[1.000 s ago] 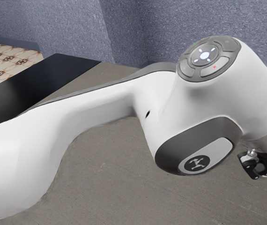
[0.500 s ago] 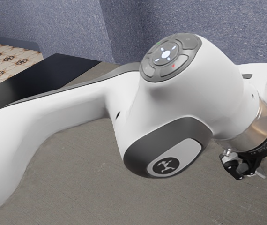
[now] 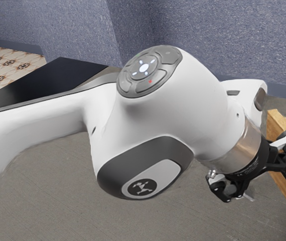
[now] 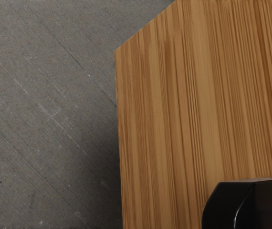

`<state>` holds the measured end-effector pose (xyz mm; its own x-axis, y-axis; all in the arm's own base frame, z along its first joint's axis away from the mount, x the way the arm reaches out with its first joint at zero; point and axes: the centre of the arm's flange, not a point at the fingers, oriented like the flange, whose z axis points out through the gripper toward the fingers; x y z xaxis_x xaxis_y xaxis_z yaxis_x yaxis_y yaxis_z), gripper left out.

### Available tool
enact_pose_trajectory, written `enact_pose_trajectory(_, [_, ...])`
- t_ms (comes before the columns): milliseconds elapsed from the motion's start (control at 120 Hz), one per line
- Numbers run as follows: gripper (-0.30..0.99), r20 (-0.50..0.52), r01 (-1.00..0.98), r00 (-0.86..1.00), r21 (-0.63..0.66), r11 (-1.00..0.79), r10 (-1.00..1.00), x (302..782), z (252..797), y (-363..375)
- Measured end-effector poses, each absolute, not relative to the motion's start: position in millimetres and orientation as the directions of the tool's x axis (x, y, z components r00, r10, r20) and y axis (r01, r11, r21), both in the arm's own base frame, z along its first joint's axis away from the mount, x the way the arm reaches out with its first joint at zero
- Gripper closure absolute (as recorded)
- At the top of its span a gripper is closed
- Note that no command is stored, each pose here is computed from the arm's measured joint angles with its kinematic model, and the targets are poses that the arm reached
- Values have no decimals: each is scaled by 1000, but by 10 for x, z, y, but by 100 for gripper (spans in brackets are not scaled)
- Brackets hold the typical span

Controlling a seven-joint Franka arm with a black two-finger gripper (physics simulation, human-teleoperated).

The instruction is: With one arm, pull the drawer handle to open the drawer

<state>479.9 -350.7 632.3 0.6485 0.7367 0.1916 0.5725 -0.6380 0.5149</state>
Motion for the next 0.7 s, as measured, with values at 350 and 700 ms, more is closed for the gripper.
enact_pose_trajectory(350, [4,186,565,624,563,-603,759,4533,6683,-3305])
enact_pose_trajectory(700, [2,289,275,788,625,-731,544,2276,8299,-3654])
